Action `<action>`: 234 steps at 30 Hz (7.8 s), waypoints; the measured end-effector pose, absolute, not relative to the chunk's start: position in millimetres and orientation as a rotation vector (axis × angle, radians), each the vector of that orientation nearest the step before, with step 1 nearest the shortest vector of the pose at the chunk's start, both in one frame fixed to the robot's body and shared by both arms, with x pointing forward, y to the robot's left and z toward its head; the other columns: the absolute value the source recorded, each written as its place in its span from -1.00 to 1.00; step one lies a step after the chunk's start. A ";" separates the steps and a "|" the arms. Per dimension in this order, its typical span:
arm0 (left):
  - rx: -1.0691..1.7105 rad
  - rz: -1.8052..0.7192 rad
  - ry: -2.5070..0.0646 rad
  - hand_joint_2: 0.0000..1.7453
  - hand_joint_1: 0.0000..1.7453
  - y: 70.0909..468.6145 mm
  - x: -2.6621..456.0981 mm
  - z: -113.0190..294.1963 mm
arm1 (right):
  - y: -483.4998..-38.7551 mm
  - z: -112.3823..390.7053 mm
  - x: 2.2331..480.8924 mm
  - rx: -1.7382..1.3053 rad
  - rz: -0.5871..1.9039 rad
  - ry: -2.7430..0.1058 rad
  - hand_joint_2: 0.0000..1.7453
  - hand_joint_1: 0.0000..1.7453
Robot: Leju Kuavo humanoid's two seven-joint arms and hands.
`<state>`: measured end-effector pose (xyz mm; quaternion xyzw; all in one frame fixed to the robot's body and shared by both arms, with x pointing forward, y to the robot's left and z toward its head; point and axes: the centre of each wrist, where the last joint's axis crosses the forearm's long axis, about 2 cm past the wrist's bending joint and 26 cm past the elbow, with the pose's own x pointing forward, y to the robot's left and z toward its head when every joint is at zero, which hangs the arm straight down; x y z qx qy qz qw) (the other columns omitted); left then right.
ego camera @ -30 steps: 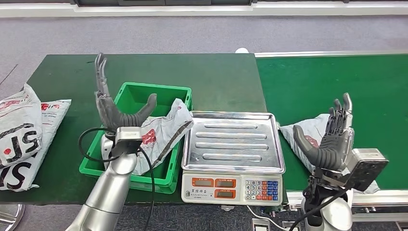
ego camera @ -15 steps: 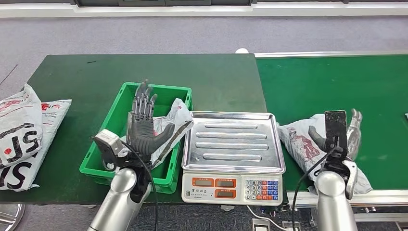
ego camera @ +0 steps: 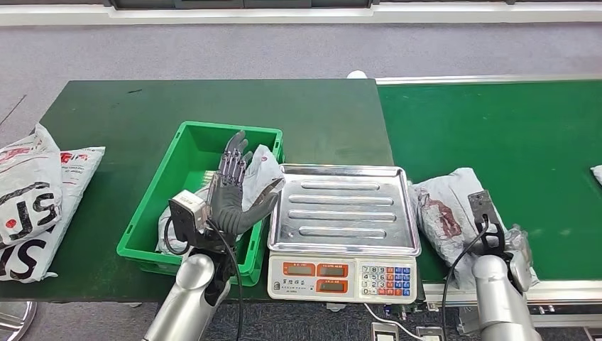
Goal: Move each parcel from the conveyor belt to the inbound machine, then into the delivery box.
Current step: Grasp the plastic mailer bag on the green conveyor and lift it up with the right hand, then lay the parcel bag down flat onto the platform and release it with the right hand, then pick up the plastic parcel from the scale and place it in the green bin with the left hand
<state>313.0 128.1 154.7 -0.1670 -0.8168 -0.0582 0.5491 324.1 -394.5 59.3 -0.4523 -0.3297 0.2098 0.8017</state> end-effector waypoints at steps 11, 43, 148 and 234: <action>-0.396 -0.144 -1.918 1.00 -1.00 125.3 311.0 151.6 | -398.4 46.1 324.1 -0.894 0.510 -0.588 1.00 -0.21; -0.351 -0.058 -1.974 1.00 -1.00 149.3 300.2 153.6 | -368.1 120.1 356.2 -0.996 0.263 -1.485 1.00 1.00; -0.403 -0.145 -2.066 1.00 -1.00 150.8 312.9 144.6 | -265.3 184.9 324.1 -0.070 0.122 -2.378 1.00 -1.00; 0.852 -0.099 -2.634 1.00 1.00 161.6 313.1 237.3 | -280.2 166.6 297.0 -0.239 0.037 -2.309 1.00 -1.00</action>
